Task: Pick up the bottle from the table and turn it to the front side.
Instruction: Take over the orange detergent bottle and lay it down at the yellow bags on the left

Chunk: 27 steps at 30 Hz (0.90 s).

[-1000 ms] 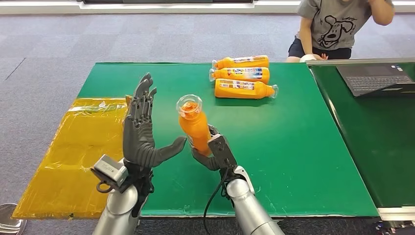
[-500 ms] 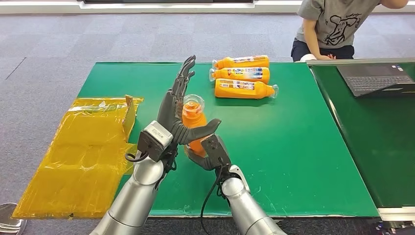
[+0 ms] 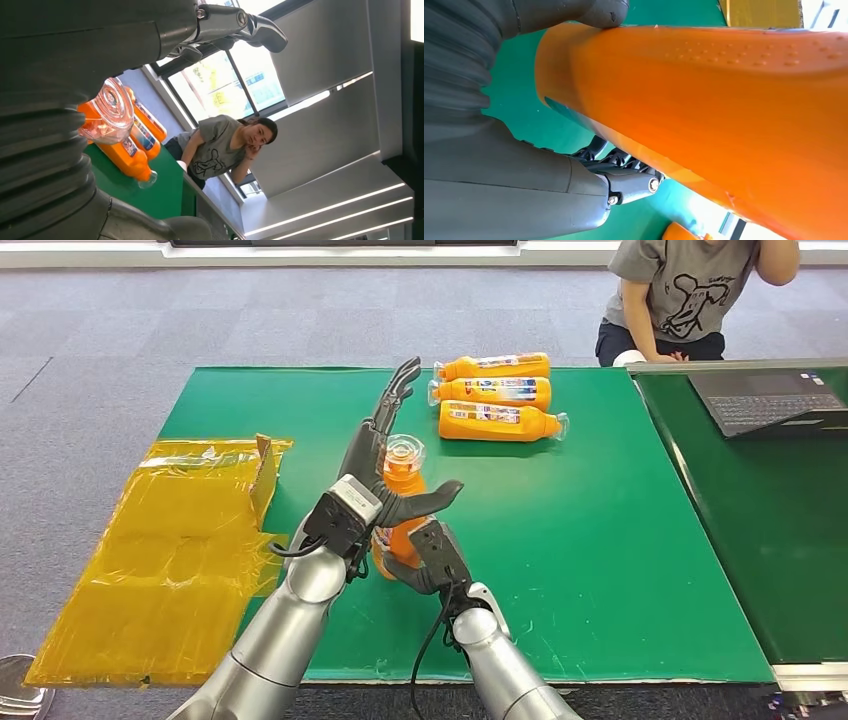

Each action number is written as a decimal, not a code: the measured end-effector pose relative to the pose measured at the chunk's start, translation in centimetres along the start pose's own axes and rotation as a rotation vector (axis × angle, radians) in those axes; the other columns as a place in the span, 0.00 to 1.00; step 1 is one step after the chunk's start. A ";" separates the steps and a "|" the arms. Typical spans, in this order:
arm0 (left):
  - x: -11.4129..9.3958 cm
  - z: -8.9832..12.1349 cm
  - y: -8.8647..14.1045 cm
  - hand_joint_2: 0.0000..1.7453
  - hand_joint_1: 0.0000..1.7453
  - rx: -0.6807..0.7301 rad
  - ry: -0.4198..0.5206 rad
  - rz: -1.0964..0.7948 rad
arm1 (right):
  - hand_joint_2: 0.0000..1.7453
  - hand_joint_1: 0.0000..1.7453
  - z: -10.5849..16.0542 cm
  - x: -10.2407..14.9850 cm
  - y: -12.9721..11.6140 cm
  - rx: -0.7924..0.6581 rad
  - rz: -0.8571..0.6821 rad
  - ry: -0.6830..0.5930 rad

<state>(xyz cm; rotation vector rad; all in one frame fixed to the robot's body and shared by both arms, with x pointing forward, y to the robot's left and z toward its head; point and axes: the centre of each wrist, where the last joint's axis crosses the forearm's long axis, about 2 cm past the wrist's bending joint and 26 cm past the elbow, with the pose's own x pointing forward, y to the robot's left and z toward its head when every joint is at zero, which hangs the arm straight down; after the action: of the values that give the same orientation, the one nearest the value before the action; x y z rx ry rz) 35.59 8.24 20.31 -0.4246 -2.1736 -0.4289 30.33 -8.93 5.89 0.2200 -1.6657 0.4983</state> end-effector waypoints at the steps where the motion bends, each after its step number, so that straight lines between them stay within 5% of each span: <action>1: 0.0 0.0 0.0 1.00 0.00 -0.001 0.001 0.000 | 1.00 1.00 0.0 0.0 0.0 0.000 0.000 0.001; 10: -0.2 0.0 0.0 1.00 0.00 0.013 0.017 -0.010 | 1.00 1.00 0.1 -0.1 0.0 -0.001 0.002 0.005; 16: -1.1 0.3 1.8 1.00 0.00 0.164 0.057 -0.055 | 1.00 1.00 0.1 -0.1 0.0 -0.009 0.010 0.010; 21: -2.0 1.3 4.6 1.00 0.00 0.389 0.074 -0.191 | 1.00 1.00 0.0 0.0 -0.1 -0.015 0.015 -0.004; 27: -1.5 2.8 8.2 1.00 0.00 0.798 -0.027 -0.420 | 1.00 1.00 0.0 -0.1 -0.2 -0.032 0.019 -0.014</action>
<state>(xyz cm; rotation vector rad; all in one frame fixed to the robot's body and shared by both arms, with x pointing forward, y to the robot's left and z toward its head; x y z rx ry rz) 38.18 16.50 18.76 0.4713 -2.2462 0.2430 30.46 -9.08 5.84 0.1850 -1.6891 0.4850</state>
